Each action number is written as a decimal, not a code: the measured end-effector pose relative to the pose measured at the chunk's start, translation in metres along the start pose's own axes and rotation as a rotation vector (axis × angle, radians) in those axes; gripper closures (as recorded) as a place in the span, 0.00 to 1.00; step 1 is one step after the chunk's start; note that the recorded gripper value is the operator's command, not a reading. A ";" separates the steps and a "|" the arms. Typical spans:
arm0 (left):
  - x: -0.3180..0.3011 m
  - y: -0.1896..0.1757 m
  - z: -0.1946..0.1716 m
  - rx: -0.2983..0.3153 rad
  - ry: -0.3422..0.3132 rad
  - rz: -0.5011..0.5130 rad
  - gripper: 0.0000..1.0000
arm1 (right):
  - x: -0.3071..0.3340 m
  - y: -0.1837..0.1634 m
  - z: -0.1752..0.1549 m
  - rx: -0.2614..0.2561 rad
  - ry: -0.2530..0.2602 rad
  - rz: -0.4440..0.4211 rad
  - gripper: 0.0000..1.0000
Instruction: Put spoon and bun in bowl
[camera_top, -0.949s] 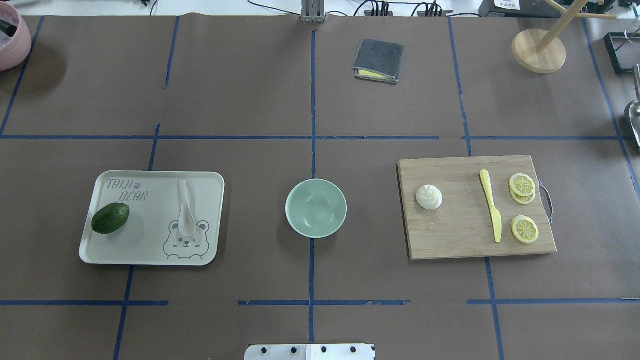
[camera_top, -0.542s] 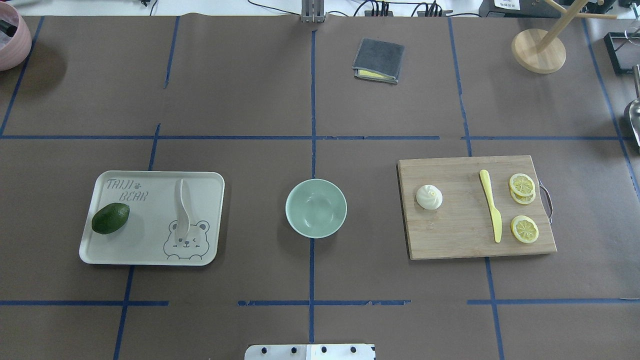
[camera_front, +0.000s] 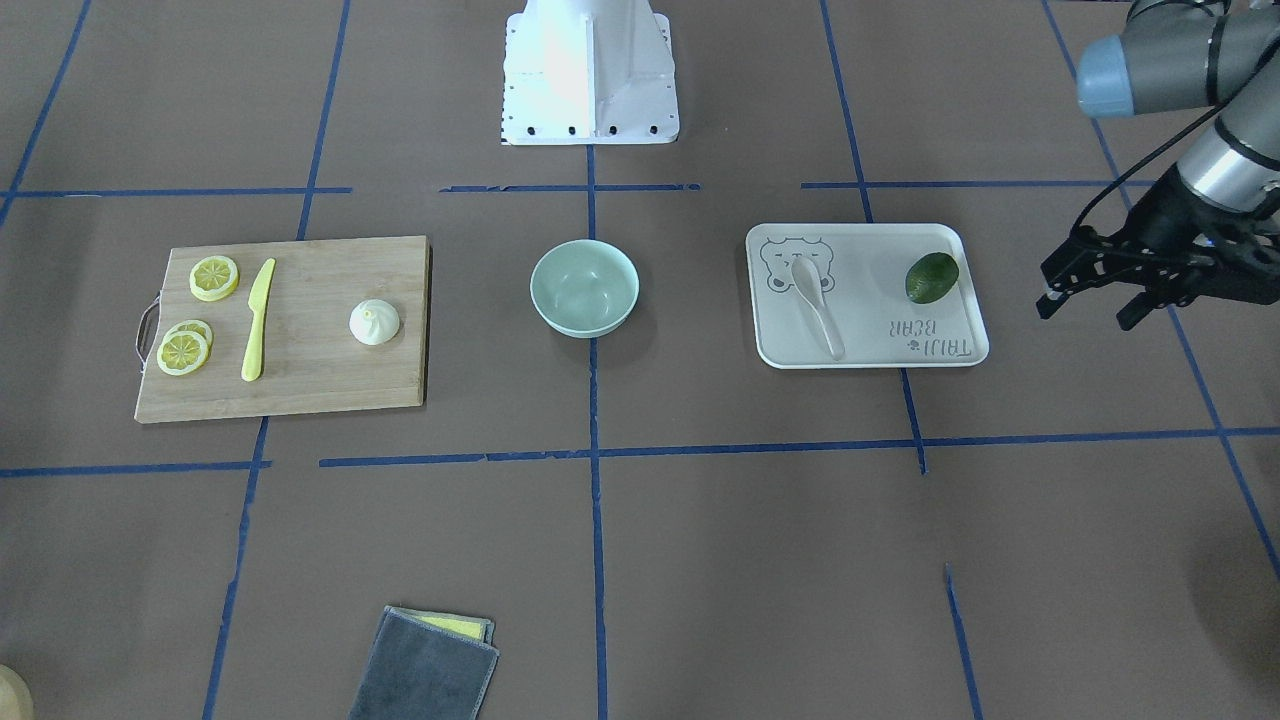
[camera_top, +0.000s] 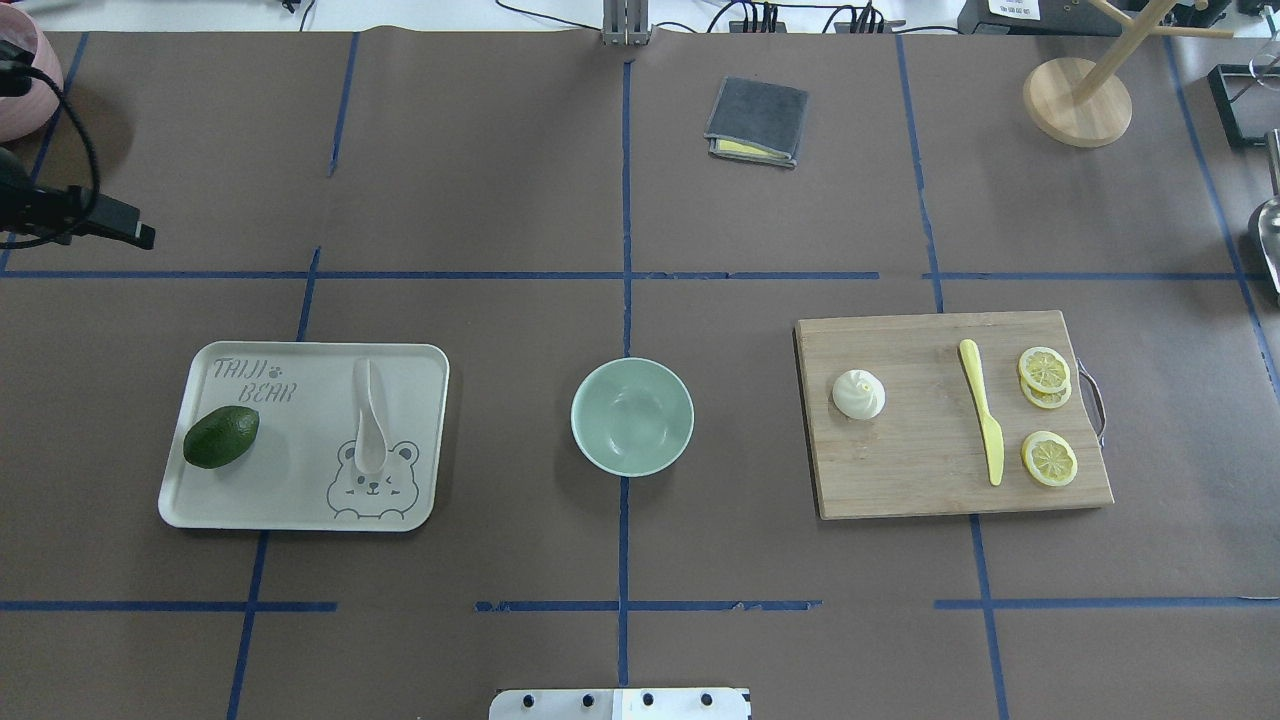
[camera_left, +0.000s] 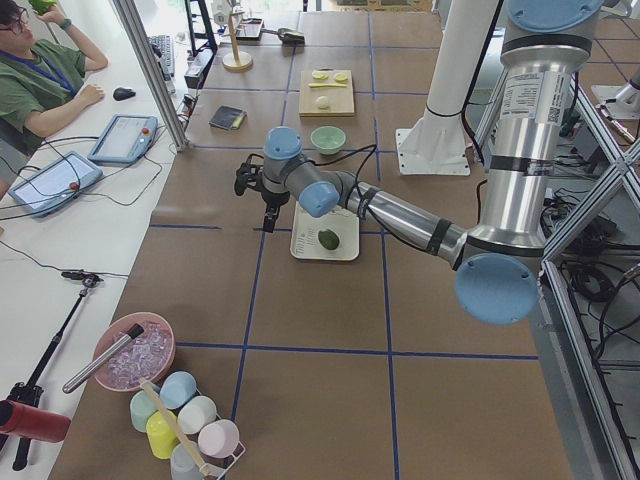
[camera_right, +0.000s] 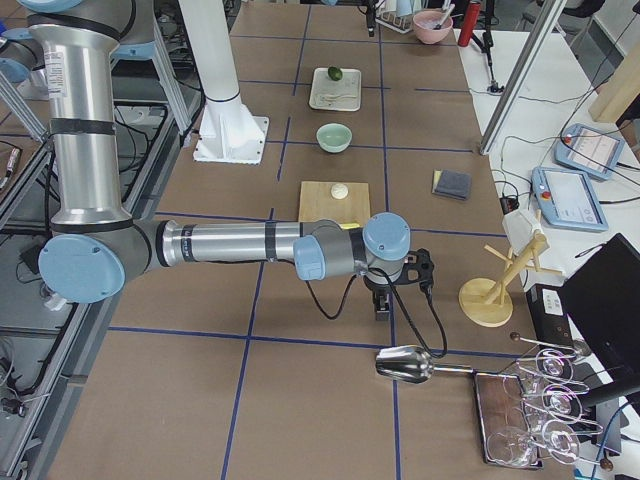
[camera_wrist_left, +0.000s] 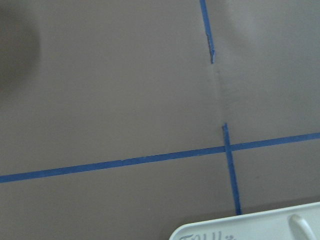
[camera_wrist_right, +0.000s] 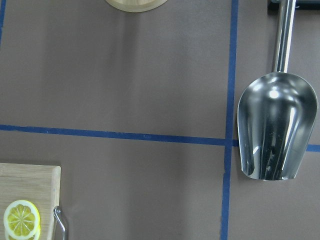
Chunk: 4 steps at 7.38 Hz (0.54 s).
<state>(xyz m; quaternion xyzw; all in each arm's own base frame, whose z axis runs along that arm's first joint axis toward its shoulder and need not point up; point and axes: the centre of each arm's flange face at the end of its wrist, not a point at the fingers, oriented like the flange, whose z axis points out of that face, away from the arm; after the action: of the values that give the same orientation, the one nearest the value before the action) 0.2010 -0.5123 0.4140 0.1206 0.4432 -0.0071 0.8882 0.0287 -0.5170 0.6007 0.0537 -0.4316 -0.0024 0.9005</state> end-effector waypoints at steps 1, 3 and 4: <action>0.039 0.003 0.017 -0.005 0.012 -0.047 0.00 | -0.010 -0.006 0.003 -0.004 -0.001 0.003 0.00; 0.102 0.020 0.049 0.002 0.009 -0.136 0.00 | -0.032 -0.014 0.011 -0.016 -0.005 -0.009 0.00; 0.125 0.036 0.067 0.008 -0.004 -0.176 0.00 | -0.044 -0.019 0.015 -0.021 -0.008 -0.006 0.00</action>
<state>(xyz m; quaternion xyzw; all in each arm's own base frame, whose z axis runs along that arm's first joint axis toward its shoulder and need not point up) 0.3342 -0.4806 0.3614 0.0846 0.4502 -0.0871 0.8847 -0.0102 -0.5348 0.5741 0.0456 -0.4349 -0.0099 0.8993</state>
